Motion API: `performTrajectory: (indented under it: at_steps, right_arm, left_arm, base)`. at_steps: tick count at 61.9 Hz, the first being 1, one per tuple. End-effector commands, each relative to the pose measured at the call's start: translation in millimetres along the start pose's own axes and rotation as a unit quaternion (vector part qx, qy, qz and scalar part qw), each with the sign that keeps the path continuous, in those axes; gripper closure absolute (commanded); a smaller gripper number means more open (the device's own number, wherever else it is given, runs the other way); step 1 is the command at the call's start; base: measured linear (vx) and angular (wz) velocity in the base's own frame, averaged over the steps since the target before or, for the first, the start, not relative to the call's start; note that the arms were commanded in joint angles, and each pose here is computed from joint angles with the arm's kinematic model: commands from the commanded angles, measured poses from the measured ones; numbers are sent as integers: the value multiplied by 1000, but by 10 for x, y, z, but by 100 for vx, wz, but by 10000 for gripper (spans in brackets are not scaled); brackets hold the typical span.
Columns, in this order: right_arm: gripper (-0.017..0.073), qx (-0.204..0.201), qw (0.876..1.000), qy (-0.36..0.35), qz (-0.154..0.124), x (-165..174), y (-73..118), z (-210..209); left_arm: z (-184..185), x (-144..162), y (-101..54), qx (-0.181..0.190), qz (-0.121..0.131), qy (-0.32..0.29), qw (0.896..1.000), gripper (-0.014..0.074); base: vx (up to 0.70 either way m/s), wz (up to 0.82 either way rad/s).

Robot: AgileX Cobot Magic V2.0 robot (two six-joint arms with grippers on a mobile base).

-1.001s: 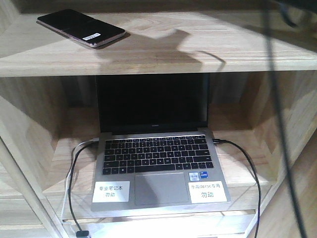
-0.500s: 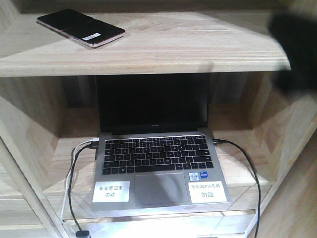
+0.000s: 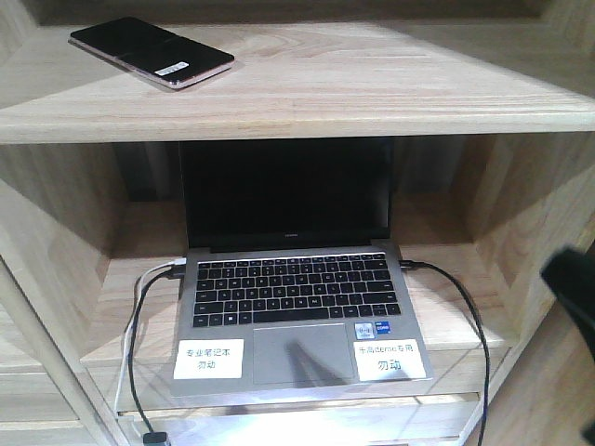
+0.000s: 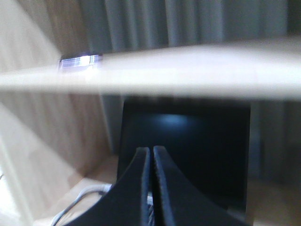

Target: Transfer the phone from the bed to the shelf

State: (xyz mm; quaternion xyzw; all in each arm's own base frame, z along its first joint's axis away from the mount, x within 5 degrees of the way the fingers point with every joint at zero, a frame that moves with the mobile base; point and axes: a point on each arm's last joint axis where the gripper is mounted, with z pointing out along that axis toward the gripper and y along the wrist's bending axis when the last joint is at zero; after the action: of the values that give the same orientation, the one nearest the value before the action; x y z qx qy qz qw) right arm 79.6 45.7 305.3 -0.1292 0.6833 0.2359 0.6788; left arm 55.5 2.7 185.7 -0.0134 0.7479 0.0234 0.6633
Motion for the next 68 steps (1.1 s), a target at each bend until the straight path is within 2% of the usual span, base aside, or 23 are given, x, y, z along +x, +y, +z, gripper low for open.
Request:
performTrajectory:
  at_steps: [1,64,68]
  right_arm:
    - [564,12,1000,-20,6,0,-26,-53]
    - [564,14,1000,-22,9,60,-36,-89]
    - [564,16,1000,-24,3,58,-39,-90]
  left_arm:
    - [-2,-45,3,-2,-5,-36,999,592]
    - [-2,-45,3,-2,-5,-36,999,592]
    - [-2,-45,3,-2,-5,-36,999,592]
  base:
    - [0,0]
    - [0,0]
    - [0,0]
